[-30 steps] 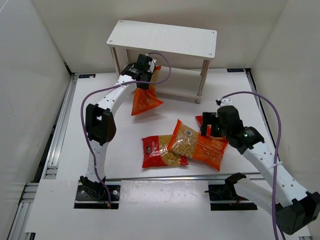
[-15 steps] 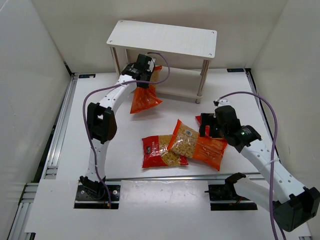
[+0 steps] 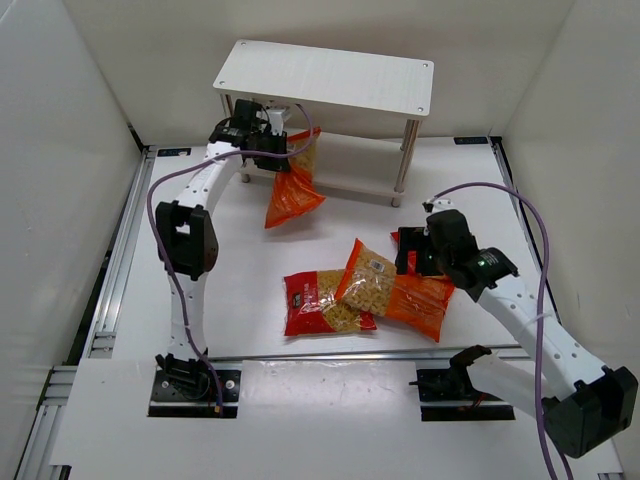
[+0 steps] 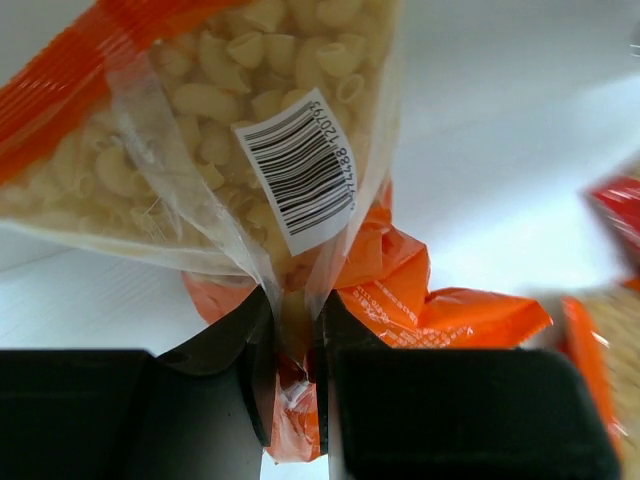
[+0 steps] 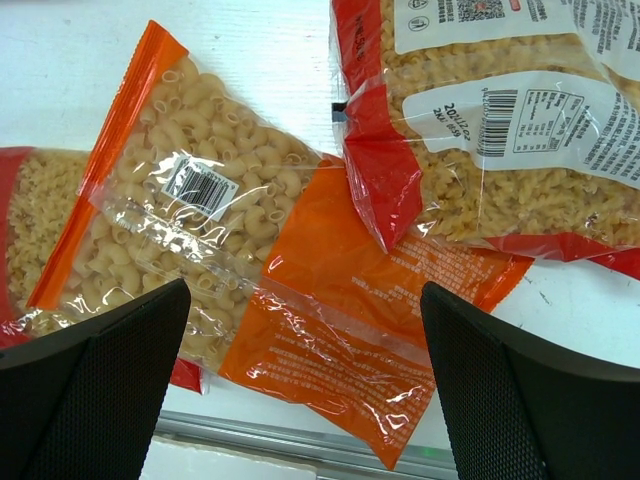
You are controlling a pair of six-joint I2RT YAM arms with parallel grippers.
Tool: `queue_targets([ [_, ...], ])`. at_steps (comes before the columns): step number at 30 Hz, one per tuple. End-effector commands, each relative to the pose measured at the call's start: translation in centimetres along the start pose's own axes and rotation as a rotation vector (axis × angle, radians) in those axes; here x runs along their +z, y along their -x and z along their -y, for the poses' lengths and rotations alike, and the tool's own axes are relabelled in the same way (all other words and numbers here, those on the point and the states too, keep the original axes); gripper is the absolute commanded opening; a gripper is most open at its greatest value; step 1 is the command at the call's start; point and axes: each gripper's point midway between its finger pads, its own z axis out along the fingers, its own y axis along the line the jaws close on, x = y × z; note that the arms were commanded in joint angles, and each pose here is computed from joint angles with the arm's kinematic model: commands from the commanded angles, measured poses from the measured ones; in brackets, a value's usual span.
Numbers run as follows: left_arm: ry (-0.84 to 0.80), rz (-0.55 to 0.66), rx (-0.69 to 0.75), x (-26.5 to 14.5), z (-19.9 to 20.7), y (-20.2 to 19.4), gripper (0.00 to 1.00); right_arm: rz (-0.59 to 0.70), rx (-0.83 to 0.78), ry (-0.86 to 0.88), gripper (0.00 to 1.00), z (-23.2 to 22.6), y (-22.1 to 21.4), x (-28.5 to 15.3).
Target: Place and organize the pasta boxes and bags onto the shelf
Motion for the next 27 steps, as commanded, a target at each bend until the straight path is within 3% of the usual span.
queue_targets([
  [1,-0.356,0.175,0.095,-3.4,6.9,5.1,0.1,0.04,-0.002,0.033,1.0,-1.0,1.7,-0.3],
  [8,-0.585,0.131,0.089,-2.7,9.5,3.2,0.1,0.023,-0.004,0.038,1.0,-1.3,2.0,0.1],
  [16,-0.565,0.202,0.136,-2.0,8.5,5.9,0.1,0.003,-0.006,0.043,1.0,-1.5,2.0,0.1],
  [21,-0.586,0.237,0.19,-0.5,9.8,7.0,0.1,-0.007,-0.007,0.039,1.0,-1.5,1.8,0.4],
  [27,-0.677,0.228,0.214,1.1,11.2,5.9,0.1,-0.031,-0.006,0.068,1.0,-2.2,1.3,0.6],
])
